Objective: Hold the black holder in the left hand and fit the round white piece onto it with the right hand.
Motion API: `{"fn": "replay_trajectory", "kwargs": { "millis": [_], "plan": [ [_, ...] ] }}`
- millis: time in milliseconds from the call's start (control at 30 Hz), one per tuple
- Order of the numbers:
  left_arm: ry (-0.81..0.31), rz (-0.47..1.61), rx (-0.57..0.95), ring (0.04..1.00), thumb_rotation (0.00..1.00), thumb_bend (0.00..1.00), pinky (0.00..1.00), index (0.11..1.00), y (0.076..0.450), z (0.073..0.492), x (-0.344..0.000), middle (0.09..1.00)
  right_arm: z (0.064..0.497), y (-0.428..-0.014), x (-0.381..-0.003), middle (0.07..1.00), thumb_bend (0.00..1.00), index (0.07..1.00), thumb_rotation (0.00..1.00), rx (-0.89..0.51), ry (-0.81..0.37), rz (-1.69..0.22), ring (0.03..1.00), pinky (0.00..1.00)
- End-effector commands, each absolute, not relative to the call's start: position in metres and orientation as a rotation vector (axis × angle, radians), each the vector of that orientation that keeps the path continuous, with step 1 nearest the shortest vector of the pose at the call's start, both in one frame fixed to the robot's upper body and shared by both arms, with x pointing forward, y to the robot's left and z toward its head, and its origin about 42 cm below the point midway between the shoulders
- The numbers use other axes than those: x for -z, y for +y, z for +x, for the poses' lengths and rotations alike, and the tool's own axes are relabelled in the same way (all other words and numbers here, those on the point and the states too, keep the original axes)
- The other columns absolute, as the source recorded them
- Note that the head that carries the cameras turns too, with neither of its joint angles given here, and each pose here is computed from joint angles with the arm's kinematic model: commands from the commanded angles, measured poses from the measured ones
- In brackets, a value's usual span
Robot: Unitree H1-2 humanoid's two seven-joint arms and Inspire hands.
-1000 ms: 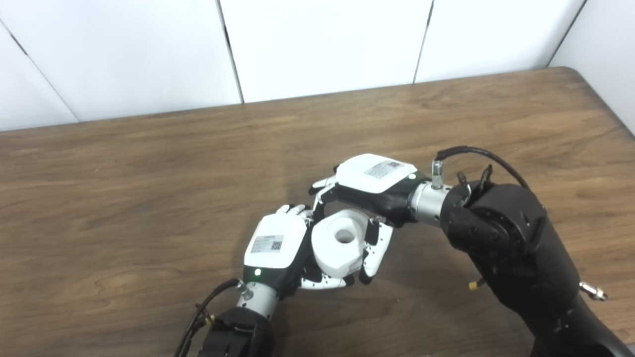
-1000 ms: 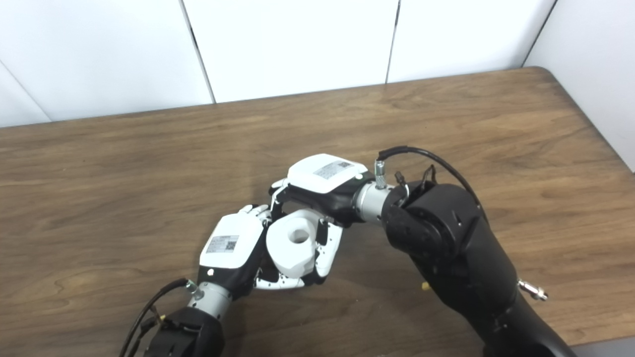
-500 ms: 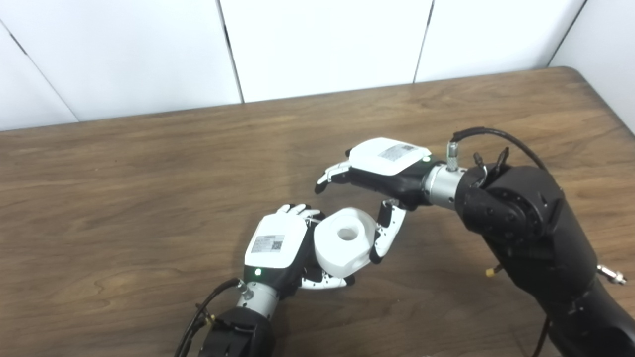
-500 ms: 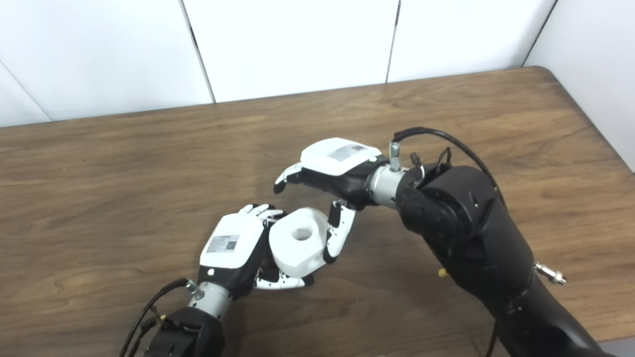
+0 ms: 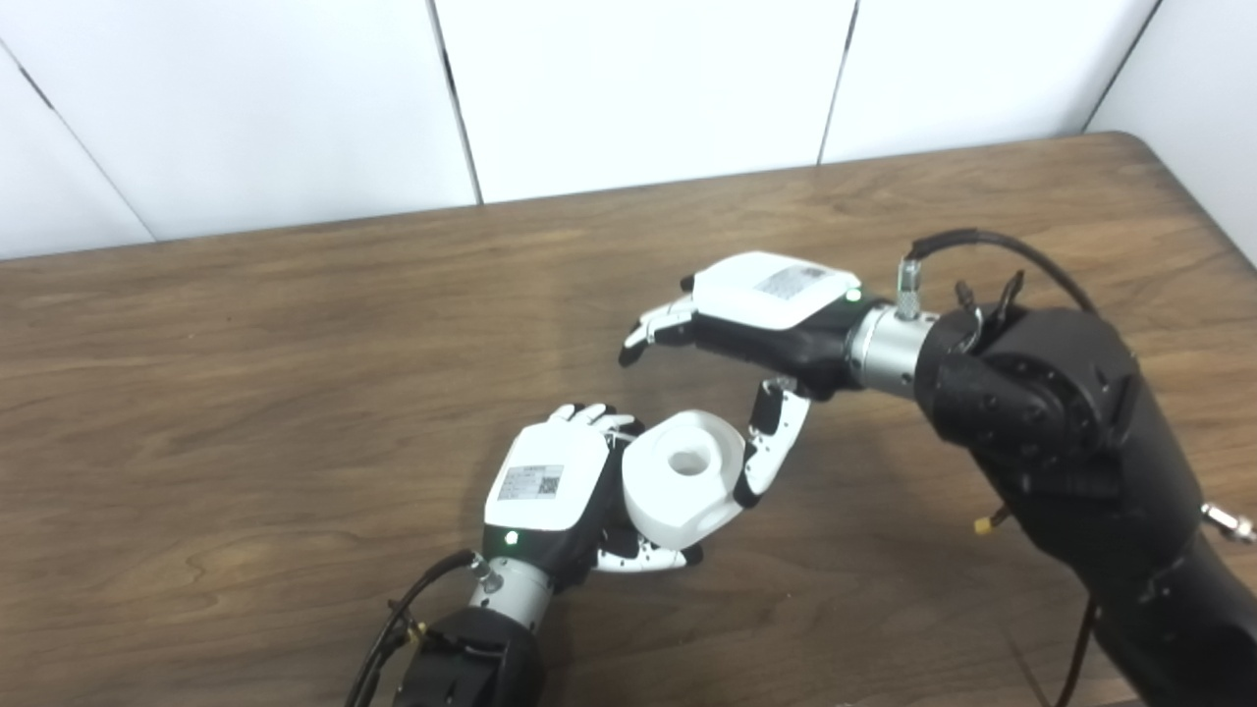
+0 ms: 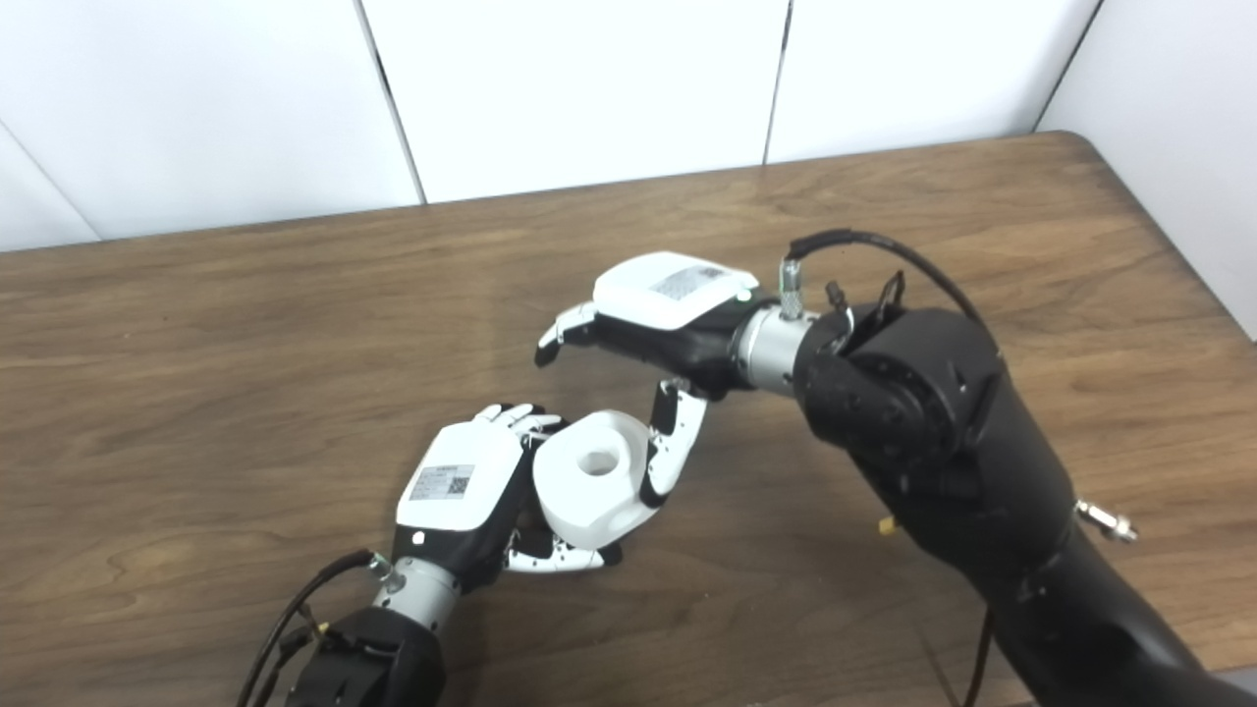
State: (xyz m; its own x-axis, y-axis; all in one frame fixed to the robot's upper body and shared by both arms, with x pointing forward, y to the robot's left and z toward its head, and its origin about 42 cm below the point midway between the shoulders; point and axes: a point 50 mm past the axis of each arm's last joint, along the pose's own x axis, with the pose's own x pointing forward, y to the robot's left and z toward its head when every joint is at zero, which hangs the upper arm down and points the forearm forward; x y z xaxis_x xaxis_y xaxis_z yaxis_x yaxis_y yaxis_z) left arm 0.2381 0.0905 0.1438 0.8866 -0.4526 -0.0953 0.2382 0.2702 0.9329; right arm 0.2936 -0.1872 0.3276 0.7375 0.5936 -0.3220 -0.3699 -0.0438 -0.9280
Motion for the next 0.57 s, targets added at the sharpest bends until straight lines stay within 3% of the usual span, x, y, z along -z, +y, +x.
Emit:
{"fn": "replay_trajectory", "kwargs": {
  "millis": [0, 533],
  "plan": [
    [-0.117, 1.25, 0.579, 0.885, 0.07, 0.52, 0.93, 0.49, 0.086, 0.232, -0.12, 0.8, 0.294, -0.191, -0.344, 0.914, 1.0, 0.853, 0.21, -0.838, -0.158, -1.432, 0.894, 1.0],
    [-0.113, 1.249, 0.578, 0.886, 0.08, 0.52, 0.93, 0.49, 0.087, 0.234, -0.12, 0.8, 0.298, -0.207, -0.366, 0.908, 1.0, 0.869, 0.19, -0.865, -0.171, -1.502, 0.885, 1.0]
  ]
}}
